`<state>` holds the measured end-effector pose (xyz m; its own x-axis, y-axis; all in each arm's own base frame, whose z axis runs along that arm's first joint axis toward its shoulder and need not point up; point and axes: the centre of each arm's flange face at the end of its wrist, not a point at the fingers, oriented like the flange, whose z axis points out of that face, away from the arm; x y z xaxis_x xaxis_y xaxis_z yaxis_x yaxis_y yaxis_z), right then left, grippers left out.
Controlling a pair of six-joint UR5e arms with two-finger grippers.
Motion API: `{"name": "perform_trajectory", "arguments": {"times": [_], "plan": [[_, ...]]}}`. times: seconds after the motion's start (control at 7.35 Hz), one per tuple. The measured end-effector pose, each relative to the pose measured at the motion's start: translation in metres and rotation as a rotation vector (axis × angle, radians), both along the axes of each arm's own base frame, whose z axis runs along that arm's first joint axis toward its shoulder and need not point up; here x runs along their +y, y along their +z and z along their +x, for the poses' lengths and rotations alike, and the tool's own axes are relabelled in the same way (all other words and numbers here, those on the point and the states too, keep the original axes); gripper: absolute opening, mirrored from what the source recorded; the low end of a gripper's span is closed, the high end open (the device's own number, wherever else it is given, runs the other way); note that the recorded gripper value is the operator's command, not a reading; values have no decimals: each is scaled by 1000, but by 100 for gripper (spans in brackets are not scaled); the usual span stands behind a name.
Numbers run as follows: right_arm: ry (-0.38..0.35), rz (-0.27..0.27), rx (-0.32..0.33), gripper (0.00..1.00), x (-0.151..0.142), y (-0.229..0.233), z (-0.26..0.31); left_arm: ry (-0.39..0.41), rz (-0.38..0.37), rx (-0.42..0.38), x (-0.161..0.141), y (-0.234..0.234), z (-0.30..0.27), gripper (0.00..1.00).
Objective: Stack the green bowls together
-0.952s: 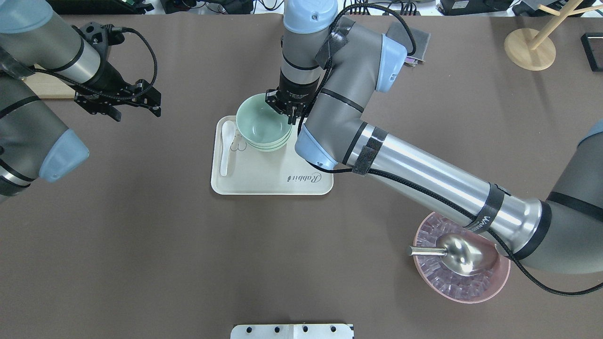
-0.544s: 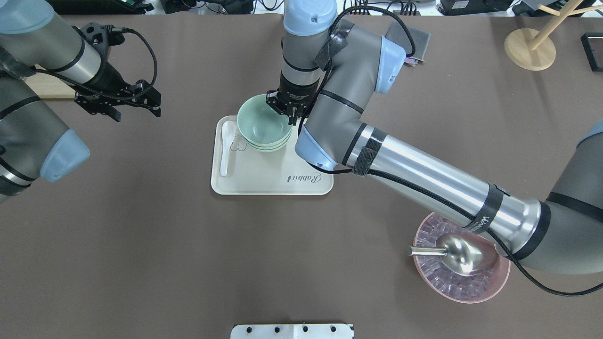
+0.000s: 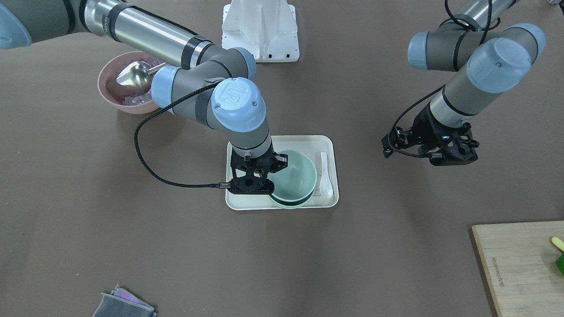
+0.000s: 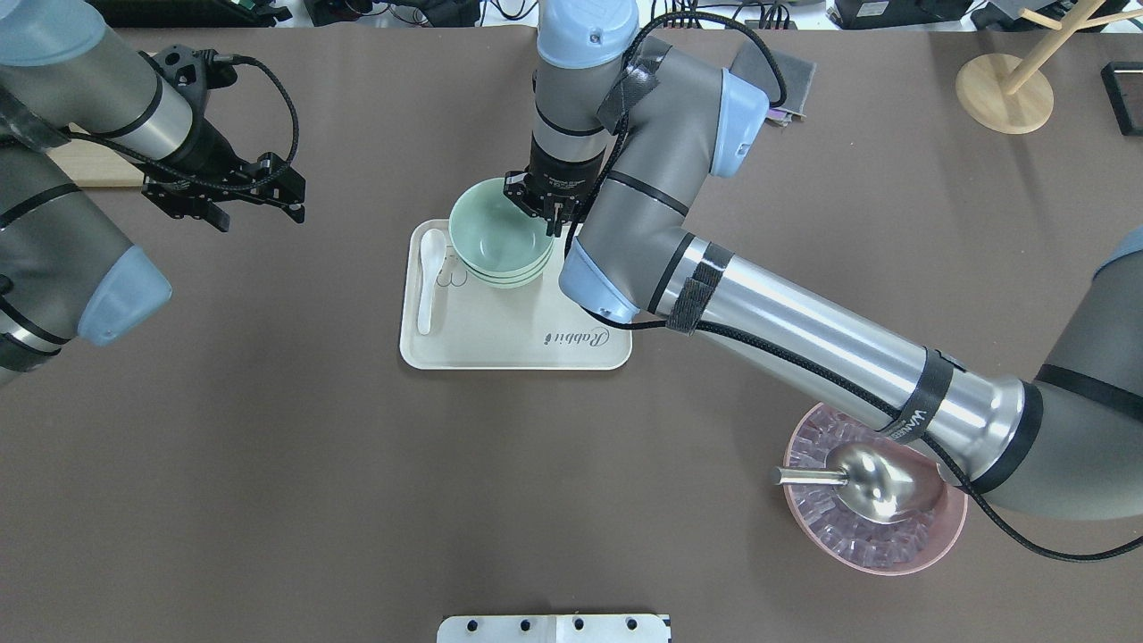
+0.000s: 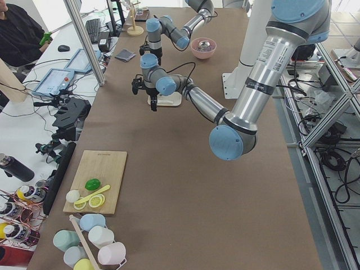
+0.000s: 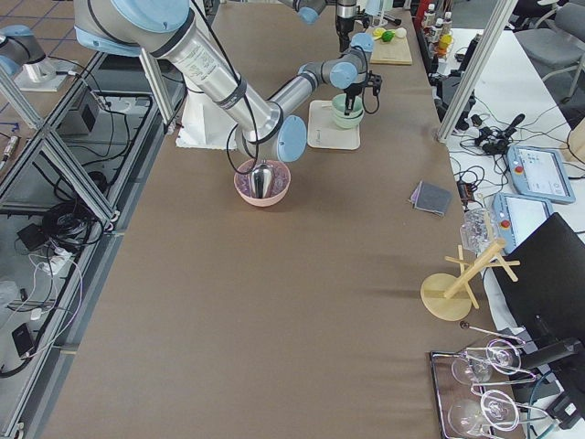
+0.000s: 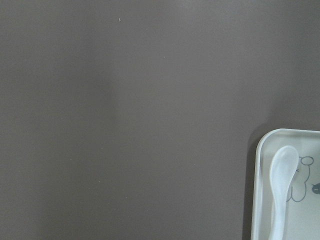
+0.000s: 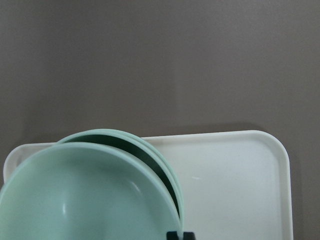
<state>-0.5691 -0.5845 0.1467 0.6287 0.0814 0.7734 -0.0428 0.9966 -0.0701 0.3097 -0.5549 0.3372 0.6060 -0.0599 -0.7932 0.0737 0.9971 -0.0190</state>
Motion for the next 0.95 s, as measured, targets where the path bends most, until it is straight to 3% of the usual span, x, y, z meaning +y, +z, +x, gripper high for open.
{"name": "perform_trajectory", "arguments": {"times": [0.95], "plan": [[1, 2, -1, 0, -2, 4, -4, 0, -1, -1, 0, 1, 1, 98]]}}
